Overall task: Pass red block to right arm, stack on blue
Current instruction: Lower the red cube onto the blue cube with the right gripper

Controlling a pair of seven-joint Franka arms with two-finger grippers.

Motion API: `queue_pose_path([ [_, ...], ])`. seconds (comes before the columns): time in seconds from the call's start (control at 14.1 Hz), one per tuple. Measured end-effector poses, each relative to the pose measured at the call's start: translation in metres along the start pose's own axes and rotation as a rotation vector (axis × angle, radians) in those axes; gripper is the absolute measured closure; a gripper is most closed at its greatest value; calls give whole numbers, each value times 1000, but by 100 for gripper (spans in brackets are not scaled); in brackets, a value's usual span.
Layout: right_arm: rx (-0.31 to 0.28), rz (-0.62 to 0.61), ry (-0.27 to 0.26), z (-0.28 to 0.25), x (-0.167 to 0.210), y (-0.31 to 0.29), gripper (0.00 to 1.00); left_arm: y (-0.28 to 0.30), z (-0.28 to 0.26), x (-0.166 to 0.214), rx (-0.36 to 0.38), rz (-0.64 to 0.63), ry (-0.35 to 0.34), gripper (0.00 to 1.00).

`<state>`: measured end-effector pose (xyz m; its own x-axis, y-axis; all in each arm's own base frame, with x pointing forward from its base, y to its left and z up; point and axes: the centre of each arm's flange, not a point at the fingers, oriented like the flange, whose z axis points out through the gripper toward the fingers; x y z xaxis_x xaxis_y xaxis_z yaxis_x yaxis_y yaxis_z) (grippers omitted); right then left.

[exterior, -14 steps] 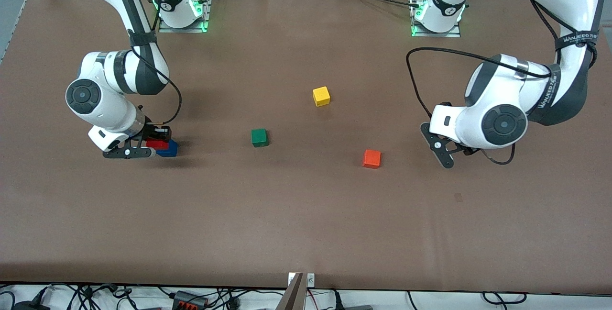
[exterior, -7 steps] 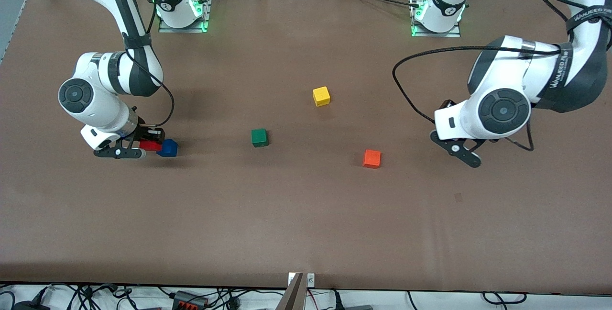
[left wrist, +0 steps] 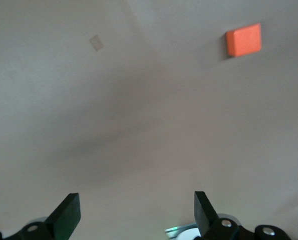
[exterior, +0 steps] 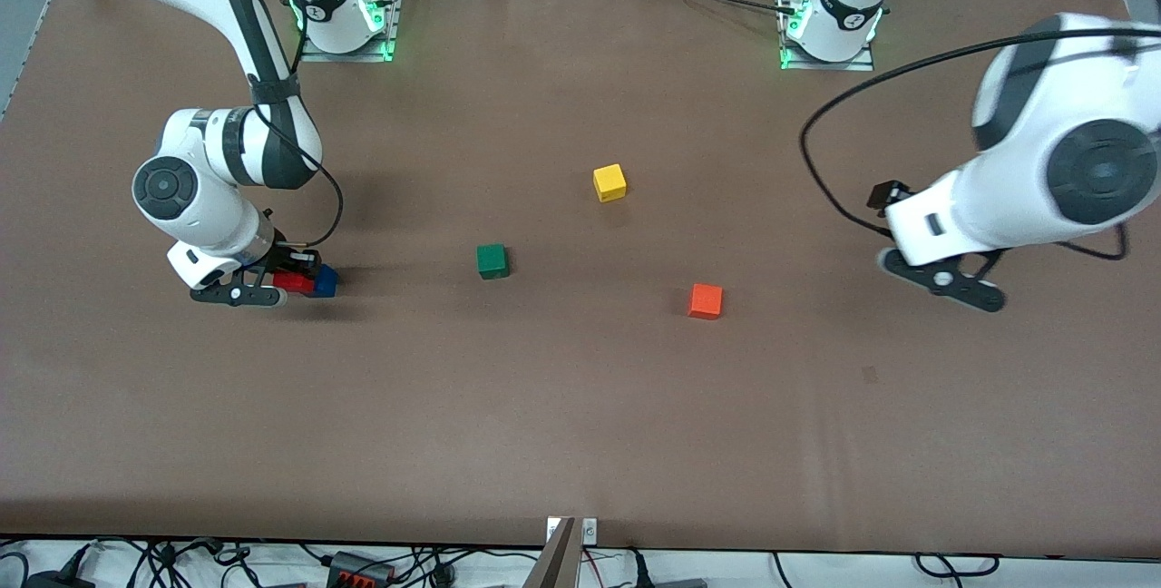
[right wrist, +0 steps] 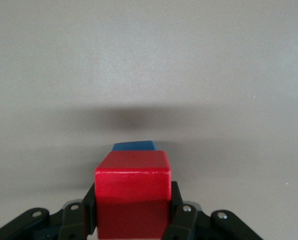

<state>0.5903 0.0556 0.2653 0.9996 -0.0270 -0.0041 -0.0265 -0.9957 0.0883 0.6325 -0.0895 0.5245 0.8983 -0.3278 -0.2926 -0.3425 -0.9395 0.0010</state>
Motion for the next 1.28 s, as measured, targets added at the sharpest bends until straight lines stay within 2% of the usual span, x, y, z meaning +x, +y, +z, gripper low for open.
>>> queue_pose_path([
  [0.14,-1,0,2,1,0,0,44,-37,-9,-19,-72,-91,61,0],
  [0.21,-1,0,6,1,1,0,44,-52,-11,-30,-82,-135,100,0],
  [0.35,-2,-4,13,3,2,-2,44,-63,-16,-53,-63,-193,182,0],
  [0.64,-7,-12,12,8,1,-7,44,-40,-48,-94,11,-206,347,0],
  [0.71,-6,-15,12,9,1,-9,44,-35,-53,-102,21,-209,368,0],
  [0.92,-5,-23,12,9,0,-14,44,-32,-51,-112,16,-248,372,0],
  [1.28,-6,-24,9,11,0,-14,44,-20,-38,-115,-3,-296,324,0],
])
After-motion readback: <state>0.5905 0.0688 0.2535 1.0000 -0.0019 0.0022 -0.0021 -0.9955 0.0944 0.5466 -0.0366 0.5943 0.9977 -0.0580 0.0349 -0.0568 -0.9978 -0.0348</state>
